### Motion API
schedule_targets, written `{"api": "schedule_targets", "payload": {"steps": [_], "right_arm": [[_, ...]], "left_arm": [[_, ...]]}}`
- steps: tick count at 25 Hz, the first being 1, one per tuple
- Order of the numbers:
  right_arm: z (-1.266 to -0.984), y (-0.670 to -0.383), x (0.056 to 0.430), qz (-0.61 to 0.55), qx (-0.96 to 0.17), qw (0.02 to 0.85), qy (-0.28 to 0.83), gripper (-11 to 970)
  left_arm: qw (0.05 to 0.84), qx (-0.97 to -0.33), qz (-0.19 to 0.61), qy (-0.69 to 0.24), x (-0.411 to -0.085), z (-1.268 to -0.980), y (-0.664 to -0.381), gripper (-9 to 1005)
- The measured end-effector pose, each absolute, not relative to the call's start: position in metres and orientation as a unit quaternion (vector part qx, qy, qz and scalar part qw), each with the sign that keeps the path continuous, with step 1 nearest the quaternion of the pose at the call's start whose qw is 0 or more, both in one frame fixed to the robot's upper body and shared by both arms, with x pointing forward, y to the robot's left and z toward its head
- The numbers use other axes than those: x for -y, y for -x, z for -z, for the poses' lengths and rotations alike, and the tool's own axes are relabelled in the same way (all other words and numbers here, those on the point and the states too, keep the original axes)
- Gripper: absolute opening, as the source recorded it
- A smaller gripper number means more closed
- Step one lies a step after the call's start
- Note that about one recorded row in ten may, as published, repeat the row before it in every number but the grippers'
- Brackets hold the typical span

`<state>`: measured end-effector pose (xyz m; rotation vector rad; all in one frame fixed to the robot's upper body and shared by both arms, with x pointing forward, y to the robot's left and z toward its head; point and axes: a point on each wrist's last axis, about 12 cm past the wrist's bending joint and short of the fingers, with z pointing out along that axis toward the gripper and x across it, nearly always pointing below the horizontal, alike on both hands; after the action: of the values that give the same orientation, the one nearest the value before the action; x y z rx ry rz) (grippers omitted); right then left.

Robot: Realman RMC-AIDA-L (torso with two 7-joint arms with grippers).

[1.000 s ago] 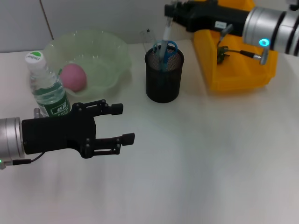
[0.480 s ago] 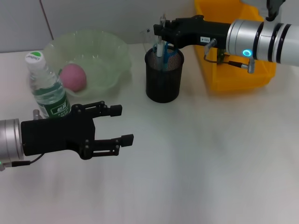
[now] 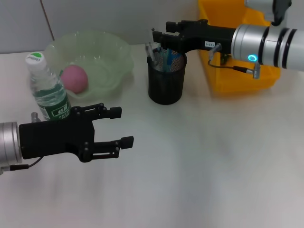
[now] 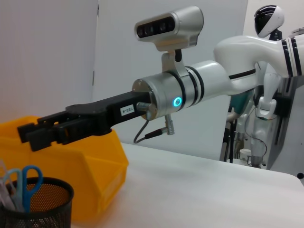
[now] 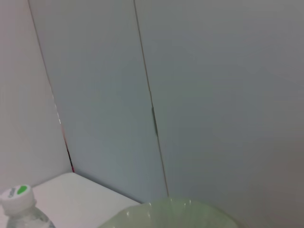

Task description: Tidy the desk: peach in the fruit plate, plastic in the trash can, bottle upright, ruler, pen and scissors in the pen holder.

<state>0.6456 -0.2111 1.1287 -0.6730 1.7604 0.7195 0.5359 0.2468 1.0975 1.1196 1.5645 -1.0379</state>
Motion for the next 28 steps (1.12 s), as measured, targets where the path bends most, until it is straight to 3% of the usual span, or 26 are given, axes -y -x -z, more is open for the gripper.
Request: {"api": "schedule_targets", "payload": {"steps": [5, 9, 11, 19, 28], "right_arm": [[-1.129, -0.628, 0.227, -0.339, -0.723, 0.533, 0.280, 481], [-1.125, -0.582, 0.261, -0.399, -0.688, 0.532, 0.291, 616], [-1.123, -0.573, 0.270, -0.406, -0.687, 0.526, 0.294, 688], [-1.100, -0.527, 0.307, -0.471, -0.705, 0.430, 0.309, 688], [-1.081, -0.507, 0.304, -0.473, -0.718, 0.387, 0.333, 688]], "left_arm": [[0.461, -0.639, 0.421, -0.449, -0.249, -1.096, -0.534, 795], [0.457, -0.646, 0.423, -0.442, -0.250, -1.095, -0.534, 795], [0.457, -0.646, 0.423, -0.442, -0.250, -1.095, -0.534, 795], [0.437, -0.667, 0.441, -0.411, -0.259, -1.086, -0.530, 795], [0.432, -0.667, 0.451, -0.407, -0.249, -1.068, -0.516, 795]]}}
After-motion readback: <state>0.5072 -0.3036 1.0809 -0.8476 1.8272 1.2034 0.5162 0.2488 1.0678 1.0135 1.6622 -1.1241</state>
